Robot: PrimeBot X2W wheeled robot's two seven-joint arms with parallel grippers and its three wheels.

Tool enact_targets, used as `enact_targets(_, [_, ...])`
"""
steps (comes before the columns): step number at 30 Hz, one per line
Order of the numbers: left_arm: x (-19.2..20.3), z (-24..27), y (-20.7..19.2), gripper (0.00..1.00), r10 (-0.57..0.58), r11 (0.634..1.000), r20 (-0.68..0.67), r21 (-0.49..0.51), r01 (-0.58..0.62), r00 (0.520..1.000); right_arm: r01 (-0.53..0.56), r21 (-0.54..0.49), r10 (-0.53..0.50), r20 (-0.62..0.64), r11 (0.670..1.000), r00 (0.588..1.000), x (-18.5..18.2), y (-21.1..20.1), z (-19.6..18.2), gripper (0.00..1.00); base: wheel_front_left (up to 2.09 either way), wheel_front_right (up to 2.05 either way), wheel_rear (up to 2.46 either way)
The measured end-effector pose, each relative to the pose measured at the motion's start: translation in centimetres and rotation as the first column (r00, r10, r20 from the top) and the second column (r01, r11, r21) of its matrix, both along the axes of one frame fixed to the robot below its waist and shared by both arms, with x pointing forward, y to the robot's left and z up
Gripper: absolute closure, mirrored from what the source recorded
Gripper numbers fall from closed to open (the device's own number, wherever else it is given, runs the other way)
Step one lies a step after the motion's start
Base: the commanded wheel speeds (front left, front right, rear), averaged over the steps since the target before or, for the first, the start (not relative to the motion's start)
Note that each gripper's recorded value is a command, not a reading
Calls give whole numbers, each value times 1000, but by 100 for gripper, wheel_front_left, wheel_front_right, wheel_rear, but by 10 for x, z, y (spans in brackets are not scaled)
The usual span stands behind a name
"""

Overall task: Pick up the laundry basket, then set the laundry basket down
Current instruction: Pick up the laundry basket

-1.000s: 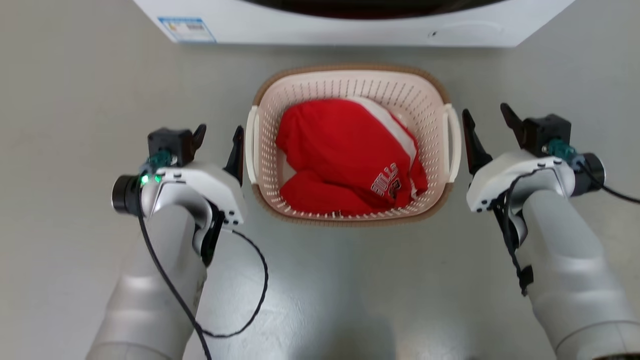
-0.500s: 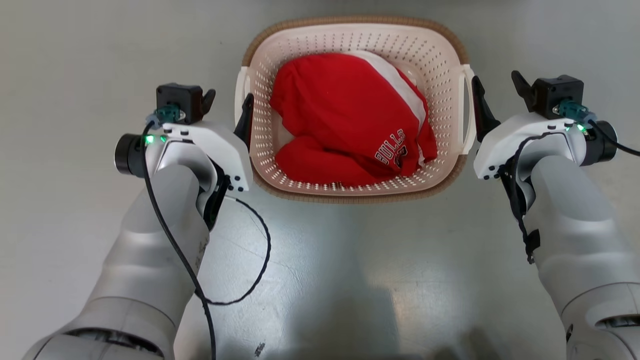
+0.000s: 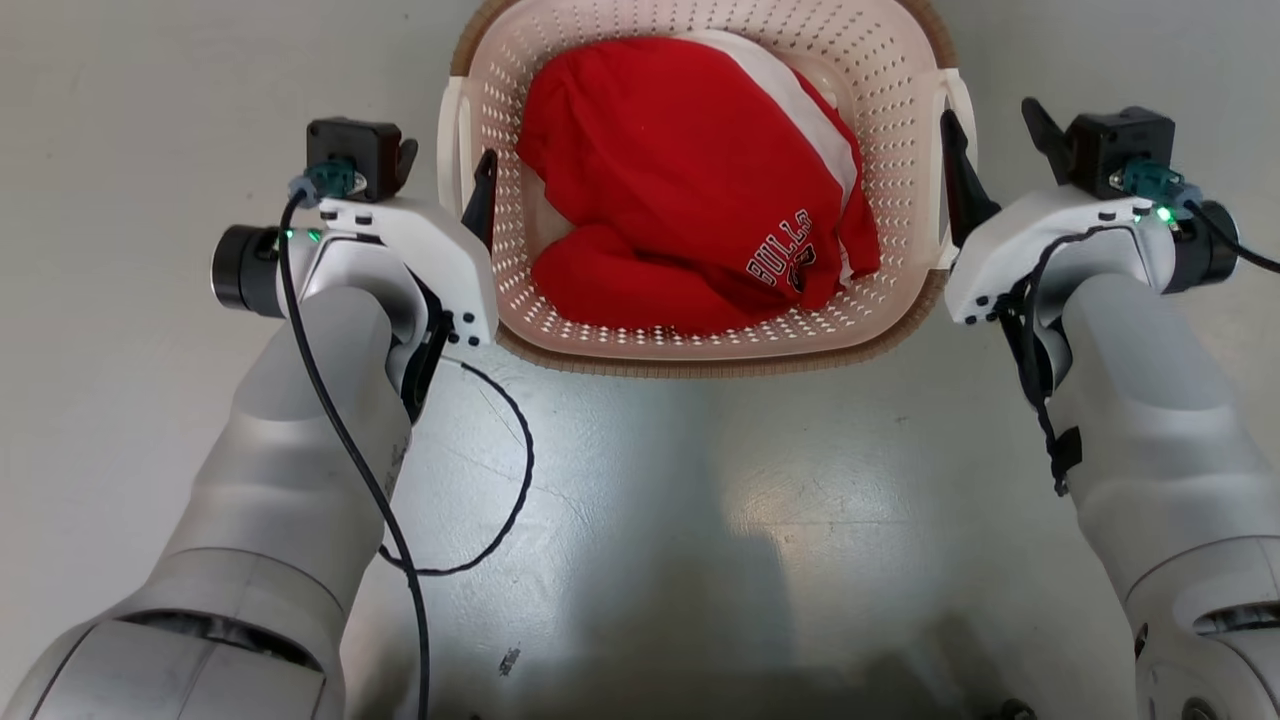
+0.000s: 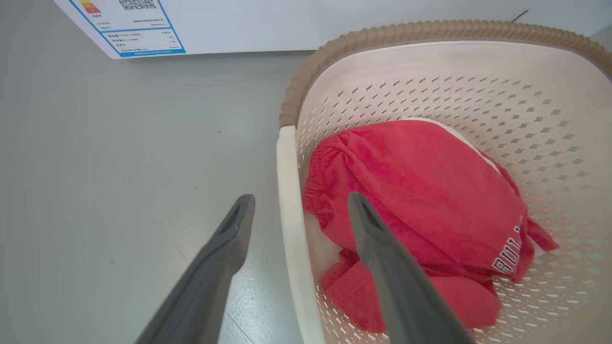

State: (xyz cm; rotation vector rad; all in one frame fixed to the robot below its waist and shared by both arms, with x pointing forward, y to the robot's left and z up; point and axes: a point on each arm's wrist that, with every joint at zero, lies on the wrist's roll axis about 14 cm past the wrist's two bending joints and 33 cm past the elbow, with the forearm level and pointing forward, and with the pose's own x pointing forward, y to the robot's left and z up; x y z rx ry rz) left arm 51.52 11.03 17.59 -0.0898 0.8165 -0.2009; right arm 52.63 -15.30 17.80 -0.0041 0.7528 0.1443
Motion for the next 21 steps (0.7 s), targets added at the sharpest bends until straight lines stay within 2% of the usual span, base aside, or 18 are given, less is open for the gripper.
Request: enact_targets(21, [-2, -35, -2, 0, -41, 999, -63, 23, 43, 997, 4, 43, 0, -90, 999, 996, -20, 11, -43, 0, 0, 0, 0])
